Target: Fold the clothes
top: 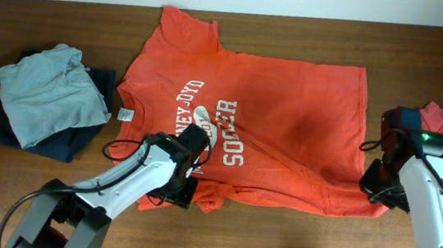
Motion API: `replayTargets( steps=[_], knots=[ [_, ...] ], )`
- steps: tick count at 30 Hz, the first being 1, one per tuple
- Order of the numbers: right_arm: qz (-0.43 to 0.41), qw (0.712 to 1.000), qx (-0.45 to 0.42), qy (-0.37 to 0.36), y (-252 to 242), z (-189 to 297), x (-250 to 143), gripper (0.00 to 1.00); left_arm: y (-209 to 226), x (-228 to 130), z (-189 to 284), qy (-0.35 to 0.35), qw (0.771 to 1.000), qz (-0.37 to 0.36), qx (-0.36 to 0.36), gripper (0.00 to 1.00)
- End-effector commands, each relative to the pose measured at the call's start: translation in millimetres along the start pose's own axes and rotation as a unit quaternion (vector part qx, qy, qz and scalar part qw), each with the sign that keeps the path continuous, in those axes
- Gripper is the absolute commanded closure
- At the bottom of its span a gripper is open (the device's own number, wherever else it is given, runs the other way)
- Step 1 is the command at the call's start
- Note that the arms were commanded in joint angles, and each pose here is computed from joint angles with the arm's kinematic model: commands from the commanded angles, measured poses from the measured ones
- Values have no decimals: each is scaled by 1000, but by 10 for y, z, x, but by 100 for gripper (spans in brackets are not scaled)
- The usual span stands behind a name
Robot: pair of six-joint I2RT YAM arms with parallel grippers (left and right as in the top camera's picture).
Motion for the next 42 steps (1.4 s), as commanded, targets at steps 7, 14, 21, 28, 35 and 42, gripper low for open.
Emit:
replayTargets(
  steps=[7,14,21,28,35,42],
  knots=[
    [-8,1000,8,-14,8,48,47,96,21,-25,-206,38,999,23,17,100],
    [-4,1000,8,-15,9,48,51,96,-89,-193,480,127,991,-12,-32,100],
    [-5,1000,9,-16,12,48,54,96,-39,-63,741,83,996,-36,-4,100],
    [-1,1000,12,-19,20,49,65,96,396,427,620,-20,996,16,82,100],
    [2,1000,18,-20,36,49,72,96,771,631,372,-19,994,81,73,49],
    [3,1000,18,-20,36,49,73,96,440,434,586,34,998,40,-20,50]
  ],
)
Point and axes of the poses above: each gripper's point midway between its finger pads, its own z axis back along the fingers, its own y axis along the line the jaws close on, x = y × z, the point moved 7 cm from there along z, back along the fingers, and after that the axes turned 3 degrees about -z, right-handed, at the moved point
